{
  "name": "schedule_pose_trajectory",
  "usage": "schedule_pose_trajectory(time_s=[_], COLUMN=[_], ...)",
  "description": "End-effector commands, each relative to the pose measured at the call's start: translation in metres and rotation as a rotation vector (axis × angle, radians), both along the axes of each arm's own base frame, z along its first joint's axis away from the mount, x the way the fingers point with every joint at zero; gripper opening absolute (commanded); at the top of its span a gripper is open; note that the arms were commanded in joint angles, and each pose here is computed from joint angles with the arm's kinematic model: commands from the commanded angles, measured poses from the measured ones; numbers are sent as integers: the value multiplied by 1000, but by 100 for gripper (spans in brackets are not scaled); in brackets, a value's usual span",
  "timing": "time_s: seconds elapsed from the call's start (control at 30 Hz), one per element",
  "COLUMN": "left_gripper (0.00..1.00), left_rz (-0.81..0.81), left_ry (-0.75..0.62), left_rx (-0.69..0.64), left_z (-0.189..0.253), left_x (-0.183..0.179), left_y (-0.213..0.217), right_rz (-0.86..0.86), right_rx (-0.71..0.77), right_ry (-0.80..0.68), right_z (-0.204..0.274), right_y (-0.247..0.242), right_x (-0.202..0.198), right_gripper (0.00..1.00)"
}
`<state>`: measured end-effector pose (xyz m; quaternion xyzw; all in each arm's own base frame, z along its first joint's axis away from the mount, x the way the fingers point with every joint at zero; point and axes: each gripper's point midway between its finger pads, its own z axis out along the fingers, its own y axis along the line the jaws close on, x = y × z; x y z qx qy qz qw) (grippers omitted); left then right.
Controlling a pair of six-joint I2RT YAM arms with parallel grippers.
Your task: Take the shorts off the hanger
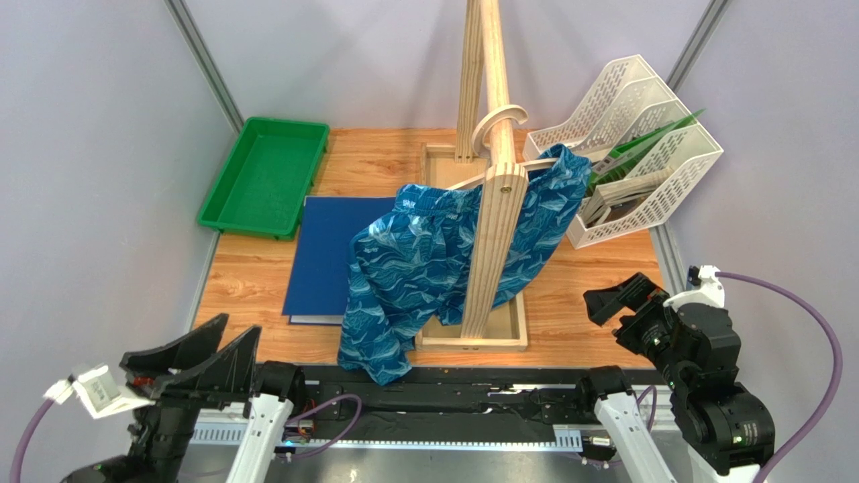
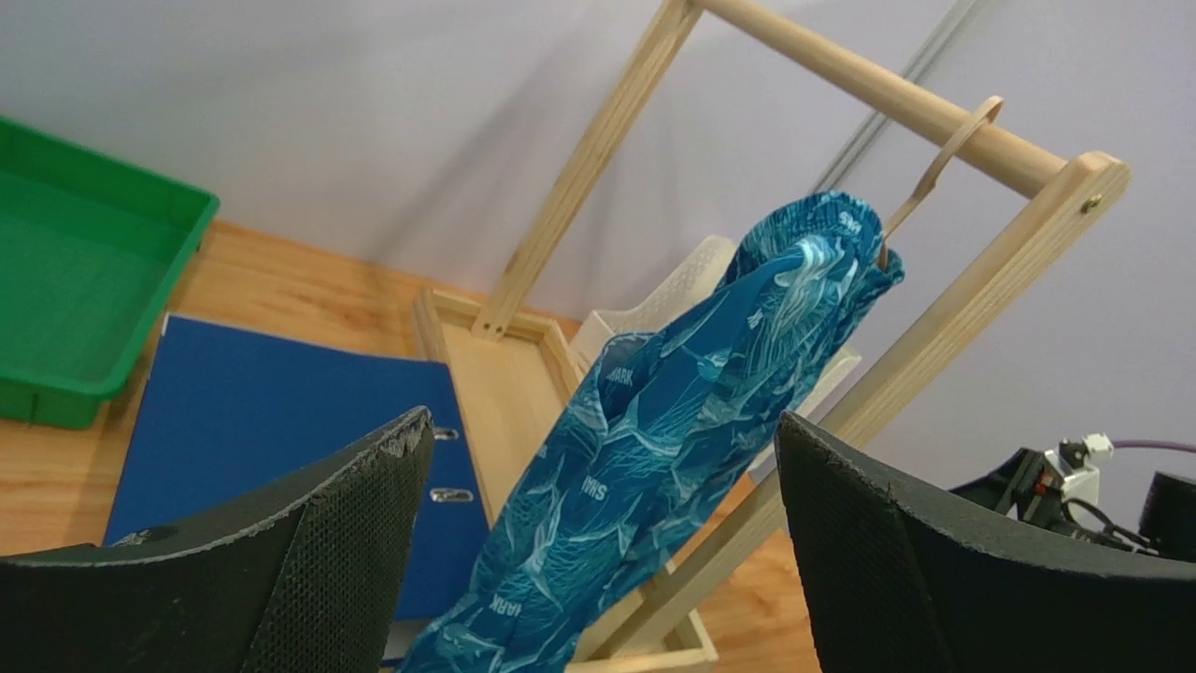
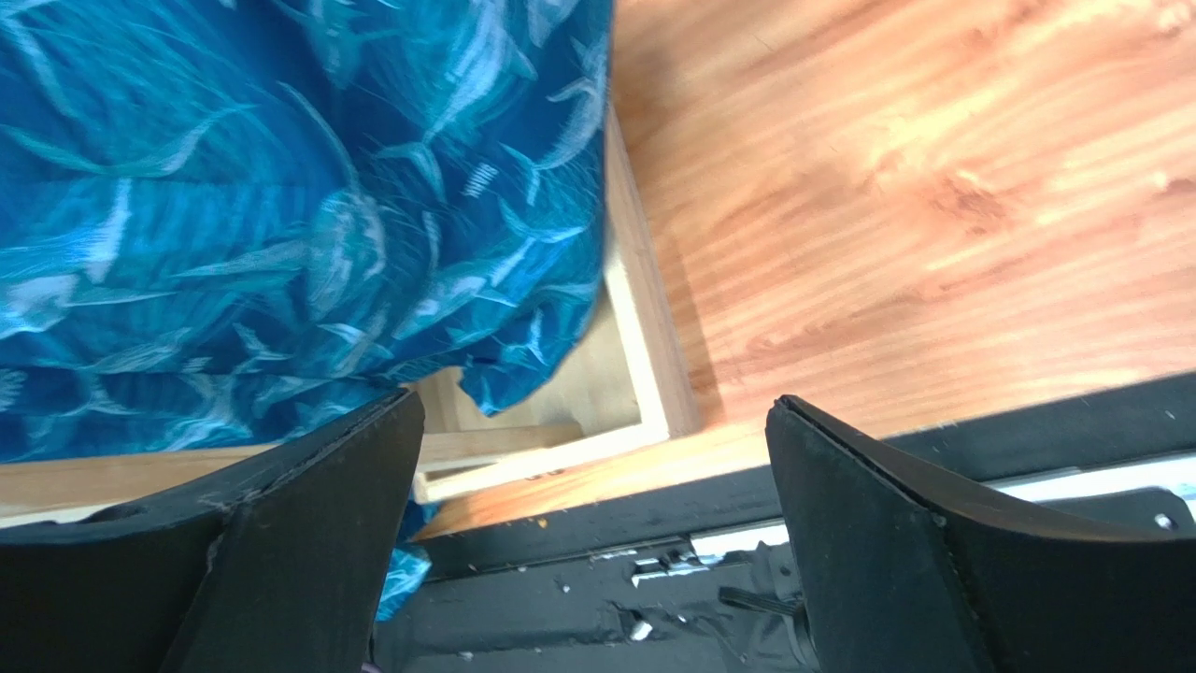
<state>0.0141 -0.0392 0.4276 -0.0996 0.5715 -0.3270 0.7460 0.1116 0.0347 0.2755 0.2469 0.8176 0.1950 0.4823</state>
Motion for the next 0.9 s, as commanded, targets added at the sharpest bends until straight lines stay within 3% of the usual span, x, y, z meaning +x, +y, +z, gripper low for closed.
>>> schedule_pose_trajectory(time_s=[0.0,0.23,0.47,0.67,0.8,0.87], left_gripper=[93,90,89,86,82,82], left_rz=[-70,-152,-321,-498,-519,-514], left_ry=[200,315,386,359,367,298], left_rx=[71,59,50,88,136,163], left_z=[-23,-44,-48,-7,19,41], left_x=[28,33,26,17,29,27], left_y=[-17,-32,-59,-83,-87,-86], right_rz=[2,168,483,668,679,674], right_rx=[-54,-90,-5,75,108,122], right_ry=[34,49,-117,-274,-336,-374], right_z=[-1,-3,41,110,133,143], right_y=[-6,12,61,92,97,98], right_x=[-4,-12,-30,-33,-31,-27], right_gripper=[100,100,100,100,100,100])
